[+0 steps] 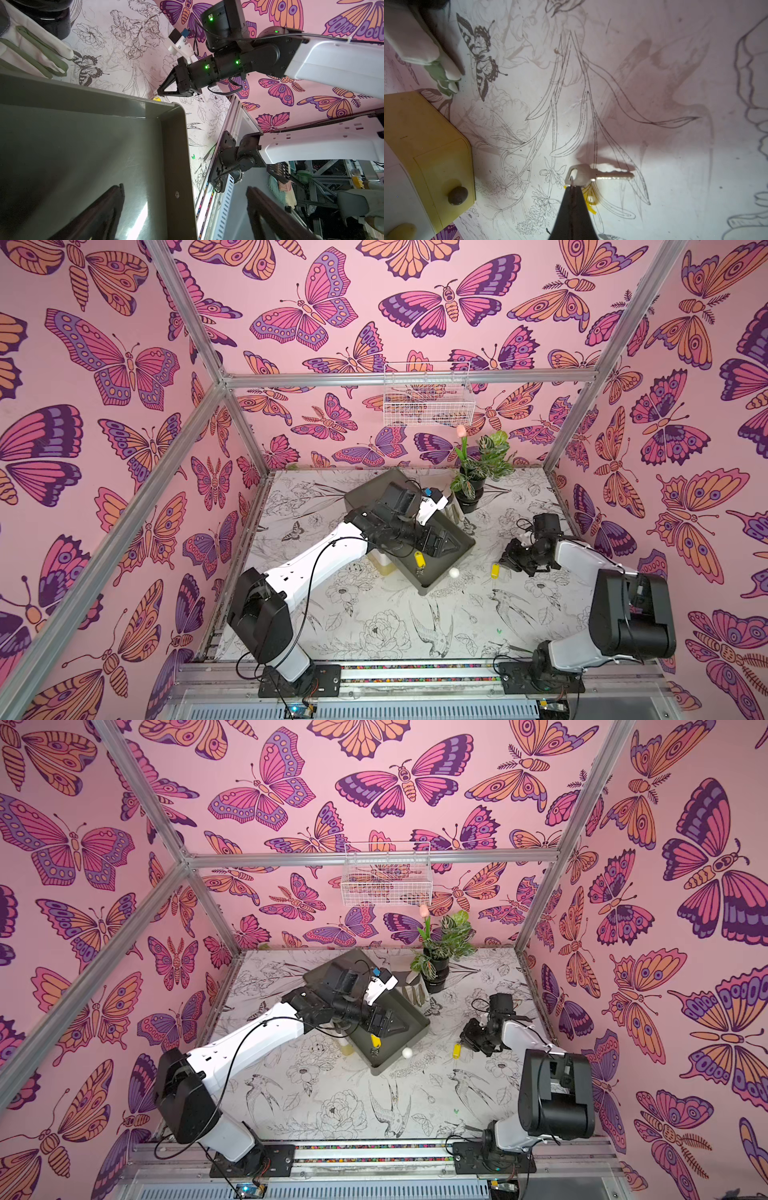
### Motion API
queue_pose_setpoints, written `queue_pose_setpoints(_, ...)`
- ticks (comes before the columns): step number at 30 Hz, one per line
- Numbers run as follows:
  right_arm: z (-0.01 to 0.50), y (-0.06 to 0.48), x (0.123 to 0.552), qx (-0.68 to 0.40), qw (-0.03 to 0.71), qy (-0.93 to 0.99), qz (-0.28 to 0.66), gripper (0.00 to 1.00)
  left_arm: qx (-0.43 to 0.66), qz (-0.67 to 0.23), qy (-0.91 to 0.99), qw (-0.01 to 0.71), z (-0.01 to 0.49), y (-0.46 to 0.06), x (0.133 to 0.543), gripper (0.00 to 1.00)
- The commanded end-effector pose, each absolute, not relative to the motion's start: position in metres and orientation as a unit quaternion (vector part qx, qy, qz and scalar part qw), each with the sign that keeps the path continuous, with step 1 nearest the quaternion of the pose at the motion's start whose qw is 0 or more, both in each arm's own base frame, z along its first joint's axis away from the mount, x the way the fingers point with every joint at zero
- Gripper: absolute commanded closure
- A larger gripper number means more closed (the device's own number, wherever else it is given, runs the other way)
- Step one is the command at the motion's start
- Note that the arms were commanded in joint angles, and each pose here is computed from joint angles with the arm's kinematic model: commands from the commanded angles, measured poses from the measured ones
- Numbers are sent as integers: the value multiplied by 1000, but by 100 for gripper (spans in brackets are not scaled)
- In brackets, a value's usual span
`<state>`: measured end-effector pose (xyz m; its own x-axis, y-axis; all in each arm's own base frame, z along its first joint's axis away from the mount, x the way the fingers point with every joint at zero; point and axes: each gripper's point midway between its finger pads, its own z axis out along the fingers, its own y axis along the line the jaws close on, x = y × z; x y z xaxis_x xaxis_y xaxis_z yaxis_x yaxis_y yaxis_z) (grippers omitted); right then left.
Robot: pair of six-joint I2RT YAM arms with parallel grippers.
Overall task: Take the keys out of the drawer
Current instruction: Place the key at the center of the board.
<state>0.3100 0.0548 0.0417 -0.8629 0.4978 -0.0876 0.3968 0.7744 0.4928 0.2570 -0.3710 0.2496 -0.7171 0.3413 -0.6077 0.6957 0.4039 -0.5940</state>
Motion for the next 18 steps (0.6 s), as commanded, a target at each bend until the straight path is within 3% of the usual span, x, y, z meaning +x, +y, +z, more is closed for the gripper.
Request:
queue_pose_setpoints(1, 39, 55, 316, 235, 107, 935, 245, 100, 330, -438, 810, 207, 253, -370, 254, 3)
queue_pose_setpoints(18, 31, 58, 348, 249, 100, 927, 263, 100, 337, -432, 811, 207, 252, -369, 254, 2)
